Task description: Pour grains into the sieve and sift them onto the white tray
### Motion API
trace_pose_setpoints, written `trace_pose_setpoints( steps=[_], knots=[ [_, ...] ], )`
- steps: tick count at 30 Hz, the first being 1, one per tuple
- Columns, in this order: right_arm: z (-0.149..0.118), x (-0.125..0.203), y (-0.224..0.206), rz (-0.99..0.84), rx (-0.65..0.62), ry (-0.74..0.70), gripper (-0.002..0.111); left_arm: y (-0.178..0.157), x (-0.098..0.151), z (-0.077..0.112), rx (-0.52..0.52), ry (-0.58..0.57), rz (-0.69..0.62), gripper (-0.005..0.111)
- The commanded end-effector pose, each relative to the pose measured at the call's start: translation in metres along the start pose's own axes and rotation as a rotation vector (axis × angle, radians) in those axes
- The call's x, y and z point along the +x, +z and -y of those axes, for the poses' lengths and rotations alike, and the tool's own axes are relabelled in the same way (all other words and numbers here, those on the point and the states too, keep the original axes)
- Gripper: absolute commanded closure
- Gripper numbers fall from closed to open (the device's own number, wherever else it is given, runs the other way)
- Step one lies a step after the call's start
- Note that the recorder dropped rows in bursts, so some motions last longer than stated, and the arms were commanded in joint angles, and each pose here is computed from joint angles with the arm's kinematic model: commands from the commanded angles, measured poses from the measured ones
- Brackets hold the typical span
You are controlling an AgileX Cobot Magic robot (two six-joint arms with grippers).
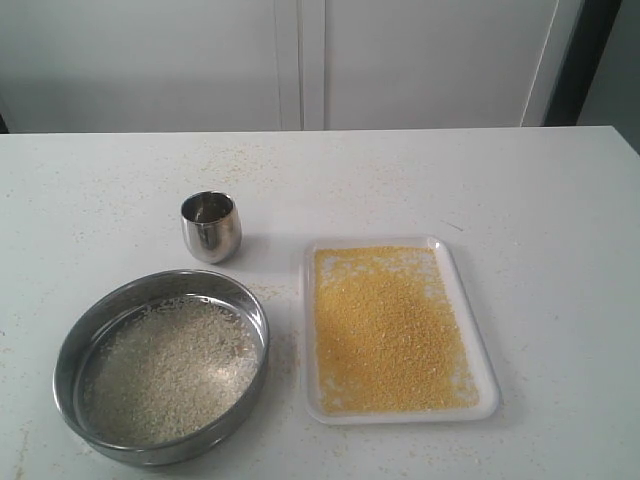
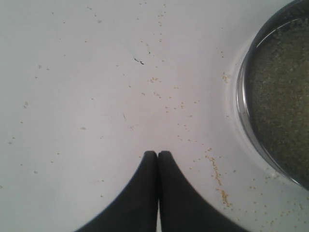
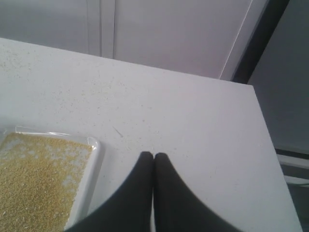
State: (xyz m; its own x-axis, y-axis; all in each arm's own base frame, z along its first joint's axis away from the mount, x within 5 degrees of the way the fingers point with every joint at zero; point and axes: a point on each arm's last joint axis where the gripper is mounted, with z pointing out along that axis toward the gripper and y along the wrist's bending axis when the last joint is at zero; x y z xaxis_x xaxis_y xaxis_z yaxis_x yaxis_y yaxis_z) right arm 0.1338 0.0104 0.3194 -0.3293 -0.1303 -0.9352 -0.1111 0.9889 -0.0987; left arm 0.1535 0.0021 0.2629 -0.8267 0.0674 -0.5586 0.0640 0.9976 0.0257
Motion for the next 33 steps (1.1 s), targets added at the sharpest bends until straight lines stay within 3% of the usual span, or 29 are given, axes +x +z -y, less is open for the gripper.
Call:
trace_pose_setpoints(
  steps=[1,12,33],
  knots=[
    [0.001,0.007,-0.013,0.069,0.020,0.000,0.108,0.000,0.003,0.000,0.004,-0.008,-0.008,0.107],
    [-0.001,0.021,-0.040,0.147,0.025,0.015,0.108,0.000,0.003,0.000,0.004,-0.008,-0.008,0.107],
    [-0.001,0.016,-0.047,0.268,0.026,0.050,0.108,0.000,0.003,0.000,0.004,-0.008,-0.008,0.107]
  ],
)
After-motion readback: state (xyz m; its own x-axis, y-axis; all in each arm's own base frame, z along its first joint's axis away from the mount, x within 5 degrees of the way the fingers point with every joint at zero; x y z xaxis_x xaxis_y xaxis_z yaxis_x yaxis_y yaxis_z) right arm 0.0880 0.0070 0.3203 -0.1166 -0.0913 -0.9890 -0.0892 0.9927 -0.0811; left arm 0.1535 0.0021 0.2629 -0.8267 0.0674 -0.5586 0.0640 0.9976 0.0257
